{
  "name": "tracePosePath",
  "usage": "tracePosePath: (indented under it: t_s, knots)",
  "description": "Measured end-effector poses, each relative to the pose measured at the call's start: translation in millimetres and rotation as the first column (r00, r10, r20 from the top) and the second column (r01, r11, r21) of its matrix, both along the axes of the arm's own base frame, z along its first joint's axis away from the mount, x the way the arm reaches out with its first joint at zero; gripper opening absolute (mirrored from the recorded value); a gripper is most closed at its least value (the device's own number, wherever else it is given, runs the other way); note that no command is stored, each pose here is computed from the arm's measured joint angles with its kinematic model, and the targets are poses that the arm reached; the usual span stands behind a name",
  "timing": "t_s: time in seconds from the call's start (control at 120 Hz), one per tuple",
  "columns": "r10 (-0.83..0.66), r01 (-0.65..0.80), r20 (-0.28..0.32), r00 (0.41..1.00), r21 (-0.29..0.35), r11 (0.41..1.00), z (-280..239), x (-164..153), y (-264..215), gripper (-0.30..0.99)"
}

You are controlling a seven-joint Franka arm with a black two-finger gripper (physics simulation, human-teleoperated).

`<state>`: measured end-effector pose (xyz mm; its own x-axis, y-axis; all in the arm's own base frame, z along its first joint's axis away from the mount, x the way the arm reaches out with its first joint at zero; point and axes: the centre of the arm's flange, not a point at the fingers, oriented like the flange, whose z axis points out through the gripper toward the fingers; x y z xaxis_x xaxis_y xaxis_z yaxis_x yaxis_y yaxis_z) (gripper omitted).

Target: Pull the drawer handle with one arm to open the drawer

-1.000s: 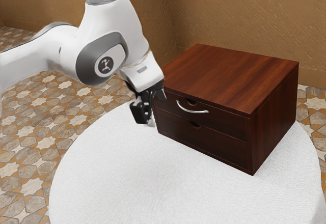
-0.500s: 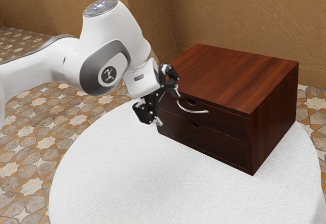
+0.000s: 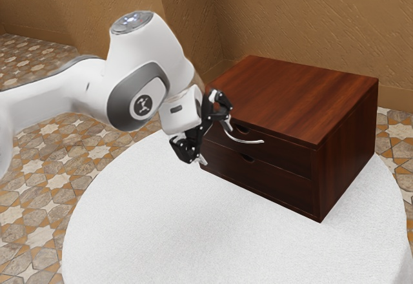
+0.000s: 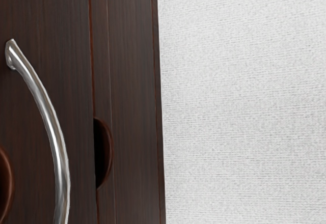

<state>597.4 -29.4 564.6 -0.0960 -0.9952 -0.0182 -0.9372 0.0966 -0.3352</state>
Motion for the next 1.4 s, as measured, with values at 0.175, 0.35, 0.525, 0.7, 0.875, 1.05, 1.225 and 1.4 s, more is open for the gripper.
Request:
tracePosePath:
  t_s: [0.175, 0.35, 0.525, 0.7, 0.875, 1.05, 1.225, 1.4]
  knots:
    - [-0.023, 0.022, 0.017, 1.0, 0.007, 1.0, -5.0, 0.7, -0.2, 0.65]
    - [-0.04, 0.04, 0.033, 0.999, 0.011, 0.999, -6.6, 1.9, -1.5, 0.64]
    - [-0.057, 0.056, 0.041, 0.998, 0.015, 0.998, -7.7, 2.3, -4.2, 0.63]
    - [-0.074, 0.073, 0.047, 0.996, 0.019, 0.997, -8.8, 2.3, -8.7, 0.61]
    - [-0.09, 0.089, 0.05, 0.995, 0.022, 0.996, -8.9, 2.1, -14.1, 0.52]
    - [-0.094, 0.093, 0.049, 0.994, 0.024, 0.995, -13.5, 1.9, -13.2, 0.5]
    - [-0.091, 0.09, 0.052, 0.994, 0.026, 0.996, -13.6, 2.4, -9.4, 0.39]
    - [-0.095, 0.093, 0.054, 0.994, 0.026, 0.995, -13.1, 2.1, -10.4, 0.27]
